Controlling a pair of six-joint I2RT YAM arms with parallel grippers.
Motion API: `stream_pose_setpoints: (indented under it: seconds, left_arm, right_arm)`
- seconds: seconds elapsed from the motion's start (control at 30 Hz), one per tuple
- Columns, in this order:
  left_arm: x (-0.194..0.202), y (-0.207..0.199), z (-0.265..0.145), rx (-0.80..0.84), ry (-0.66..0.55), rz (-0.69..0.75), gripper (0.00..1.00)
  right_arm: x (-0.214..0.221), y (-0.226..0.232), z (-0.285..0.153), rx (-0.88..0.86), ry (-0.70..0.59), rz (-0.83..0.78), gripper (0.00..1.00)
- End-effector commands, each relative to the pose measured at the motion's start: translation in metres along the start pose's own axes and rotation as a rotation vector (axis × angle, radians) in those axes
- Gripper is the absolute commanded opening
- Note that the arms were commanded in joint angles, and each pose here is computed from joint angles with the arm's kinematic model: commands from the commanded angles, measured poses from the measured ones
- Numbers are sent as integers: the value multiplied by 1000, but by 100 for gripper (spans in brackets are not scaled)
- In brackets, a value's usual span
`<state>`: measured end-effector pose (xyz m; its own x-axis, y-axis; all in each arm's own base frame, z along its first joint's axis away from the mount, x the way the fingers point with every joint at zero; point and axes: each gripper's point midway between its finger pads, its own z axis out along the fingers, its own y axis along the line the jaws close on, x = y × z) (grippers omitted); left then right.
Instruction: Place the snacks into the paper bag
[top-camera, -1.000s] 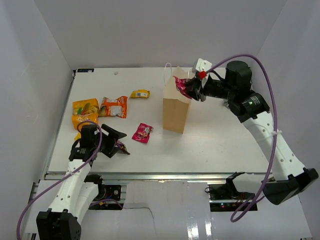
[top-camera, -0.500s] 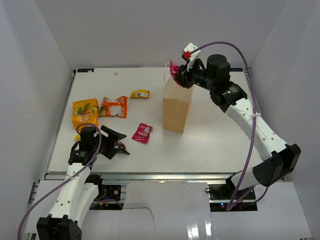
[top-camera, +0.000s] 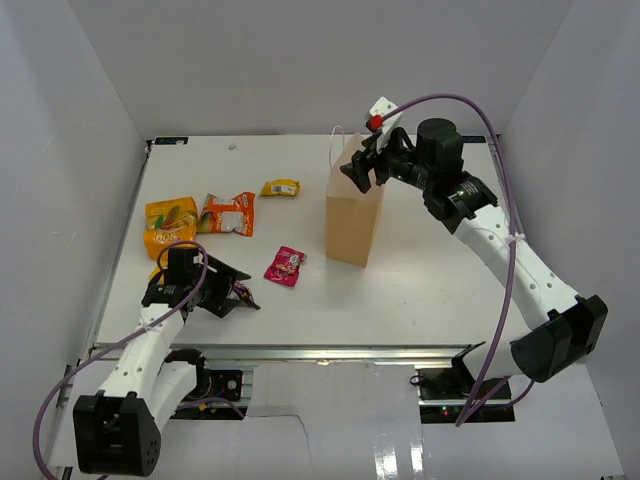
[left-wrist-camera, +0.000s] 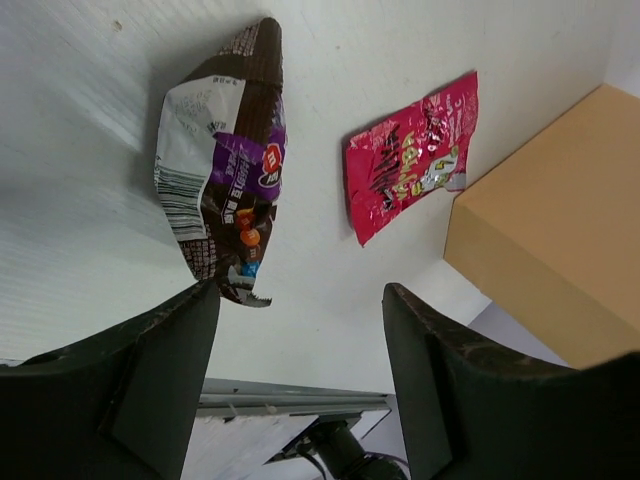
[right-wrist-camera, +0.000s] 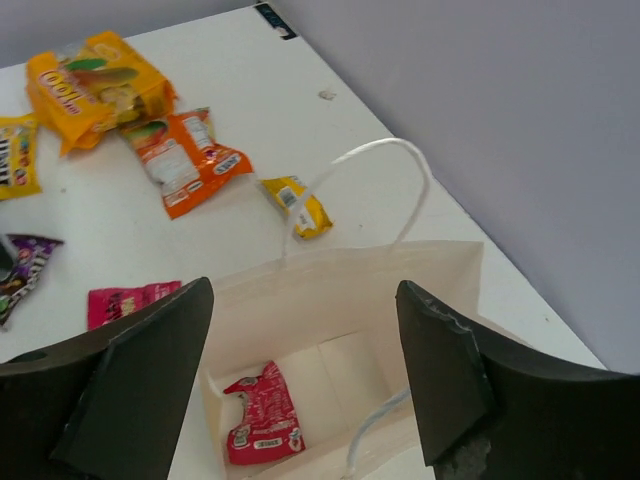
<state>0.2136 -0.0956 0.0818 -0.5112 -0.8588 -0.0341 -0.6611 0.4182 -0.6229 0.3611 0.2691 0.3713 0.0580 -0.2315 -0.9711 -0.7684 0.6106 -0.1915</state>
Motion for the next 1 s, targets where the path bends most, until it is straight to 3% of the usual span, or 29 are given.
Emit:
stream_pose_setpoints:
  seconds: [0.0, 0.2, 0.5, 0.6, 0.67, 0.77, 0.83, 0.97]
  left_arm:
    - [-14, -11, 0, -25, -44, -22, 75]
    - [-23, 8, 25, -214, -32, -16, 65]
    - [-20, 28, 45, -392, 13, 95, 65]
    - [-22, 25, 47, -395, 4, 112, 50]
    - [-25, 16, 45, -374, -12, 130, 33]
    - [-35, -9, 35, -309, -55, 174, 18]
    - [-41, -29, 24, -248, -88, 221, 15]
    - [-48, -112, -12, -1, -133, 360, 12]
  right_arm:
    - [-52, 31, -30, -180, -134, -158, 80]
    - [-16, 53, -54, -255, -71, -192, 91]
    - [16, 31, -83, -169, -10, -130, 93]
    - [18, 19, -90, -133, -8, -109, 93]
    - [19, 8, -97, -98, -2, -93, 93]
    - [20, -8, -108, -46, 9, -75, 94]
    - [24, -19, -115, -7, 18, -67, 94]
    - [43, -42, -128, 82, 56, -21, 95]
